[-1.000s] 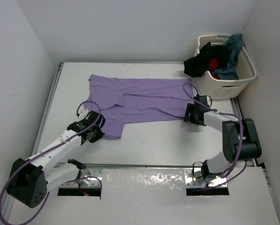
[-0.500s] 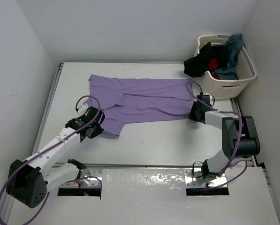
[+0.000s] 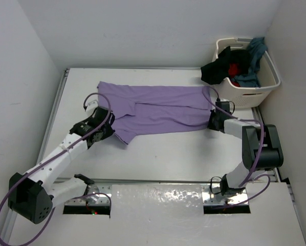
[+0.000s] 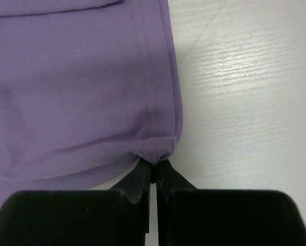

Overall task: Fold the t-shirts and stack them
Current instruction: Grap the side of the flattened tshirt closest away from the robot with both arms, then fold the other side of the tshirt into a rectangle

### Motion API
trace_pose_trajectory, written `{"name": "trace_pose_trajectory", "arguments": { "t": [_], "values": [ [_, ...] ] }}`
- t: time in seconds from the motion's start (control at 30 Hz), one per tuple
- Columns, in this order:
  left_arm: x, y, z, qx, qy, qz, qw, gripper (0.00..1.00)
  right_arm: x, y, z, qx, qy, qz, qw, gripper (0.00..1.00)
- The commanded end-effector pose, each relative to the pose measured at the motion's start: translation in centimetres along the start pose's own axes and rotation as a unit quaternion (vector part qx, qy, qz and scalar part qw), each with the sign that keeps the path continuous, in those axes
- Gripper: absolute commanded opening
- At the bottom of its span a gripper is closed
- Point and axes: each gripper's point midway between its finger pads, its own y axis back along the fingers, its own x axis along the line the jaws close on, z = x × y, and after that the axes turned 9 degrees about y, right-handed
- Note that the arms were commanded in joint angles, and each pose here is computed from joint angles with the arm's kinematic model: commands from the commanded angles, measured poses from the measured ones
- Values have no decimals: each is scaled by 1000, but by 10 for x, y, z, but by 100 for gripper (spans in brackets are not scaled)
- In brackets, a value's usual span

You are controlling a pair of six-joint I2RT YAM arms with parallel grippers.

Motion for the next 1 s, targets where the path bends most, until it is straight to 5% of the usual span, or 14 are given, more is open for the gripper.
{"name": "trace_pose_trajectory", "arguments": {
  "t": [0.0,0.5,0.77,0.97],
  "values": [
    [-41,10,45,-62,1,-55,997,0,4,6,26,-18,13,11,1000,0],
    [-110,-15,162,-177,4,-80,981,0,5,15,98,-13,38,-3,999,0],
    [-171,-28,214,-235,-90,-150,956,0,0,7,123,-19,33,-28,999,0],
    [-184,-73,231,-212,-134,-102,963,0,-1,-1,136,-15,42,-35,998,0]
  ]
}}
